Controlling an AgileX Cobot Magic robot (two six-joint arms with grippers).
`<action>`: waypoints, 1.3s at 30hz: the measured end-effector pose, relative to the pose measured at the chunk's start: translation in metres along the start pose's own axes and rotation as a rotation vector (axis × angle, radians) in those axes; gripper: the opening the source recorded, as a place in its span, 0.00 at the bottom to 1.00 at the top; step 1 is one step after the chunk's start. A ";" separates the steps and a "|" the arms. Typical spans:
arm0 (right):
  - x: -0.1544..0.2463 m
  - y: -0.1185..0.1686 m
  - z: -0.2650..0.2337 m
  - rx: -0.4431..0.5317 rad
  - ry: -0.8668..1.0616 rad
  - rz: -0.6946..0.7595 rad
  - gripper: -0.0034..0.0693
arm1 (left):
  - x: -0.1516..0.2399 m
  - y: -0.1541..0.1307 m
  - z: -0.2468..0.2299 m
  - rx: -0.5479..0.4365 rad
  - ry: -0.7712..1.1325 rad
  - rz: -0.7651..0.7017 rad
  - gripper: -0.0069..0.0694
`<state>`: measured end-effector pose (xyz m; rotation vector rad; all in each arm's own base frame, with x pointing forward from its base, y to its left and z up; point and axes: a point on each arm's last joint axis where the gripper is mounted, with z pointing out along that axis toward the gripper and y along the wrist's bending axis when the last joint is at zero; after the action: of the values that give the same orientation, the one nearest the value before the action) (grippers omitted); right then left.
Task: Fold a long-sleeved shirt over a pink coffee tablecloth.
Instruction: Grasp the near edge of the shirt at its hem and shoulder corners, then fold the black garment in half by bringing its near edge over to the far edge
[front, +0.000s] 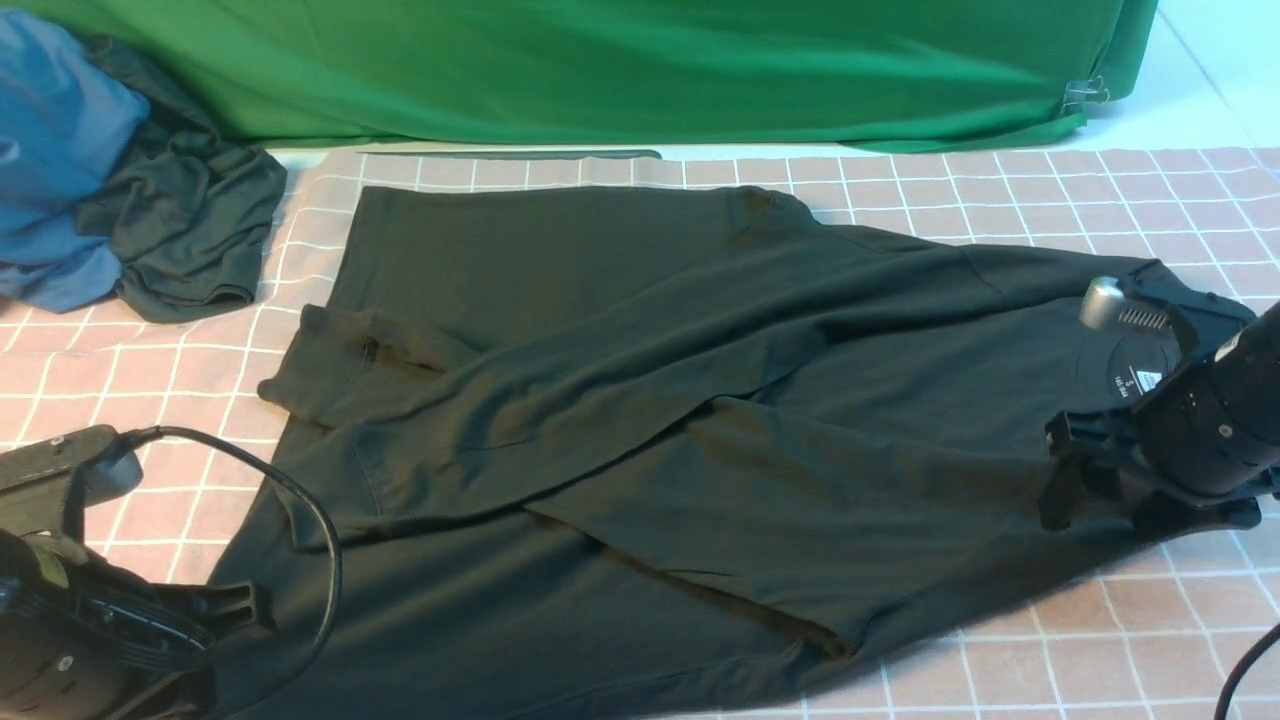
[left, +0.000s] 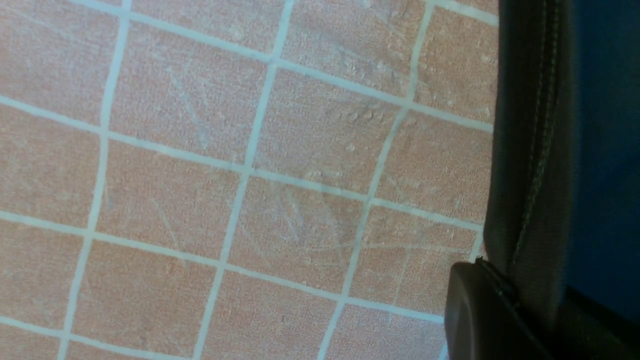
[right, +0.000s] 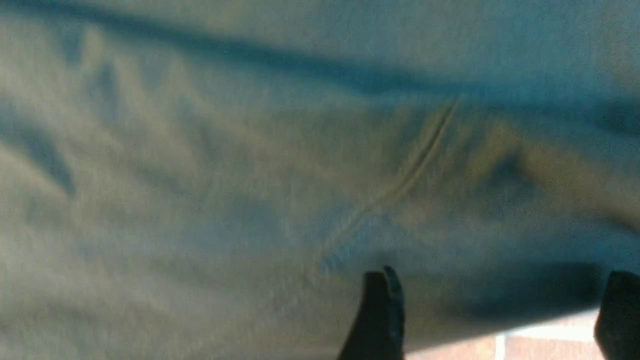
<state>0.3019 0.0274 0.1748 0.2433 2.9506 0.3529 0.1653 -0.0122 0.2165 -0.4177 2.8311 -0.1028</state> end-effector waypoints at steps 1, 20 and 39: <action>-0.001 0.000 0.002 0.001 0.007 0.011 0.84 | 0.000 0.000 0.000 0.001 0.000 -0.001 0.15; 0.006 -0.003 0.018 0.026 0.151 0.123 0.62 | -0.001 -0.001 0.000 0.013 -0.007 -0.010 0.15; 0.006 -0.013 -0.033 0.083 0.036 -0.046 0.11 | -0.002 -0.001 -0.002 0.011 -0.013 -0.003 0.15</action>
<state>0.2884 0.0083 0.2023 0.1807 3.0040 0.2321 0.1673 -0.0129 0.2190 -0.4191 2.8162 -0.1160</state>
